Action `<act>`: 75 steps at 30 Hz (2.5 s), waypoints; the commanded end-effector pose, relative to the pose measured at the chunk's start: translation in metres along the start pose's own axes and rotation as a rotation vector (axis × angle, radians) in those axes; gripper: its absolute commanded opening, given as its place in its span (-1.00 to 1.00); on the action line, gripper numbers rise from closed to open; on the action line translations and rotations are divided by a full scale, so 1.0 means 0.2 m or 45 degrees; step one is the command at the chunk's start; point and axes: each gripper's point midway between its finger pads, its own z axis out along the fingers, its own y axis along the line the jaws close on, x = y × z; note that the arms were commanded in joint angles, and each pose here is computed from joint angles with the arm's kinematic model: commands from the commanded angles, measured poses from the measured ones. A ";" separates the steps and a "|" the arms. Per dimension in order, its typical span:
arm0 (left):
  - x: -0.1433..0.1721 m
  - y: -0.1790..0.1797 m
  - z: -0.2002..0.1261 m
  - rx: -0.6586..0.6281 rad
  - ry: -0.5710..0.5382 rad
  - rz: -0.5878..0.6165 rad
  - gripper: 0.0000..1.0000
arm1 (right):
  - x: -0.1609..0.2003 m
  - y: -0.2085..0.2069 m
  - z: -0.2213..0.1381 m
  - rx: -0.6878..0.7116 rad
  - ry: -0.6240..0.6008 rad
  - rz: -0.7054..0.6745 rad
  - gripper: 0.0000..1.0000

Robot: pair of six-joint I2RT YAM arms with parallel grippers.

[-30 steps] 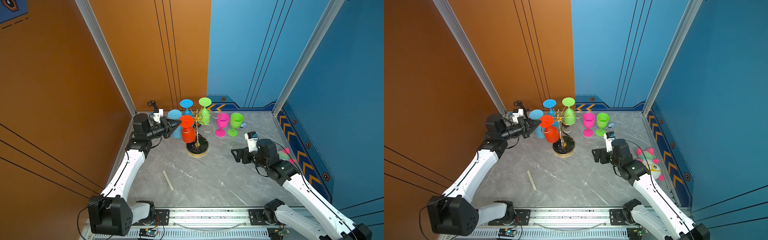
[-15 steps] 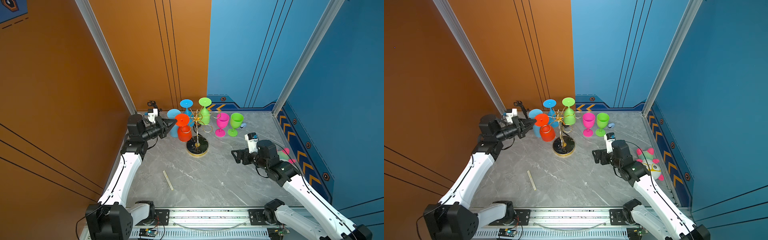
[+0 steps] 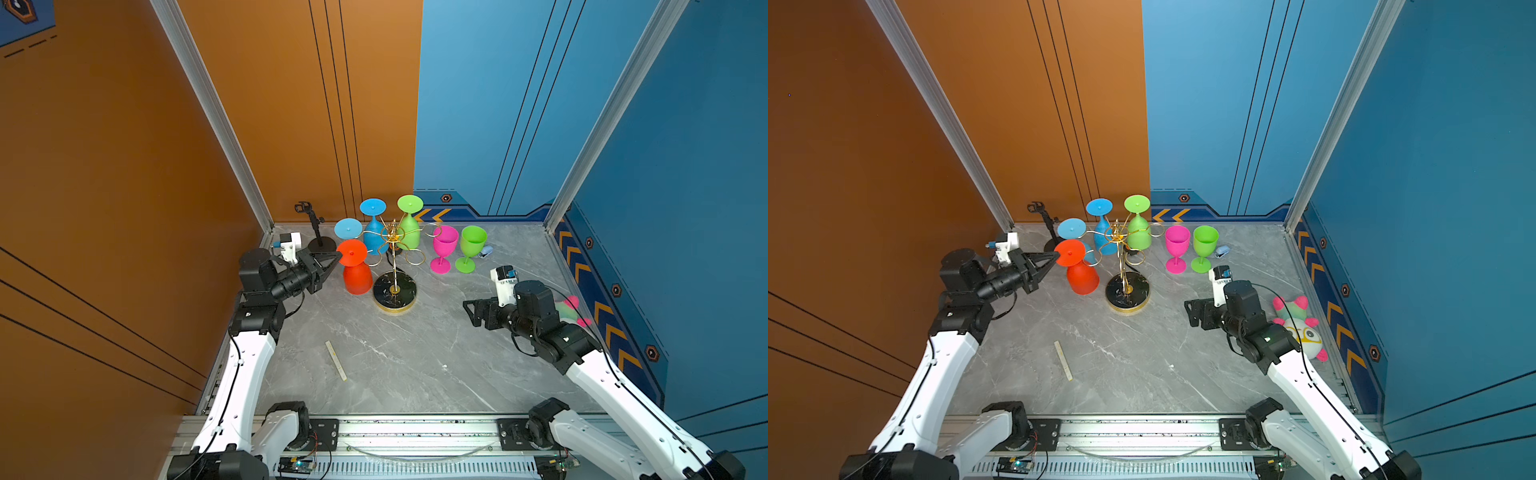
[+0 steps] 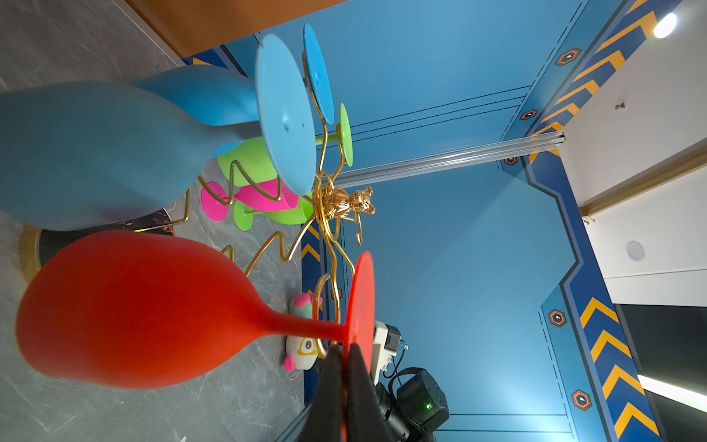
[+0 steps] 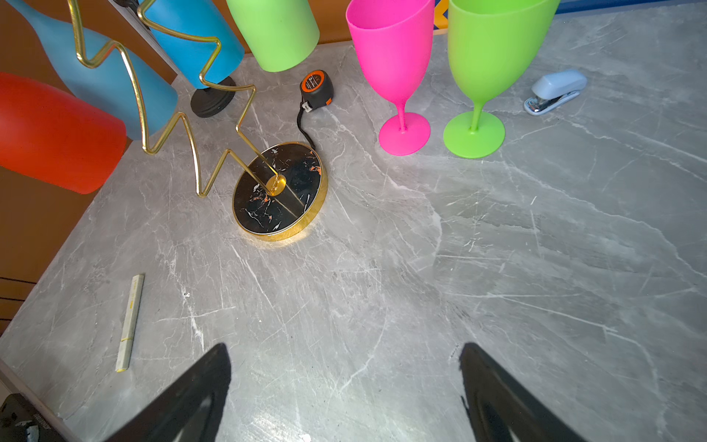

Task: Take the wine glass off the wine glass rack
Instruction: Pick up the wine glass from the wine glass rack.

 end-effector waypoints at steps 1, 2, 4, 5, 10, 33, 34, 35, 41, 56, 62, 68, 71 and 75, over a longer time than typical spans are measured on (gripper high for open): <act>0.07 -0.04 -0.06 0.037 0.039 0.072 -1.00 | 0.02 -0.01 -0.01 0.020 0.008 0.021 0.88; 0.08 -0.03 -0.06 0.043 0.048 0.078 -1.00 | 0.02 -0.01 0.00 0.020 0.008 0.024 0.88; 0.12 -0.04 -0.08 0.059 0.069 0.099 -1.00 | 0.03 -0.01 0.00 0.018 0.012 0.025 0.88; 0.14 -0.04 -0.09 0.068 0.084 0.113 -1.00 | 0.03 -0.01 0.00 0.017 0.014 0.025 0.88; 0.25 -0.05 -0.12 0.110 0.160 0.176 -1.00 | 0.03 -0.01 0.01 0.016 0.021 0.030 0.87; 0.84 -0.11 0.09 0.171 0.684 0.559 -1.00 | 0.06 -0.08 0.05 0.156 0.175 0.112 0.83; 0.87 -0.12 0.10 0.176 0.711 0.573 -1.00 | 0.07 -0.09 0.06 0.162 0.184 0.118 0.83; 0.90 -0.12 0.11 0.179 0.739 0.592 -1.00 | 0.07 -0.09 0.06 0.168 0.191 0.125 0.83; 1.05 -0.09 0.12 0.210 0.822 0.879 -1.00 | 0.07 -0.11 0.08 0.191 0.243 0.143 0.83; 1.23 0.22 0.14 0.096 0.838 1.781 -1.00 | 0.06 -0.10 0.12 0.217 0.398 0.103 0.80; 1.28 0.41 0.14 0.014 0.891 2.187 -1.00 | 0.04 -0.07 0.15 0.194 0.437 0.086 0.80; 1.31 0.53 0.15 -0.010 0.925 2.426 -1.00 | 0.01 -0.01 0.16 0.149 0.453 0.069 0.80; 1.34 0.56 0.16 0.002 0.903 2.575 -1.00 | -0.01 0.02 0.17 0.121 0.482 0.060 0.79; 1.36 0.59 0.17 -0.011 0.861 2.782 -1.00 | -0.04 0.09 0.18 0.072 0.509 0.030 0.78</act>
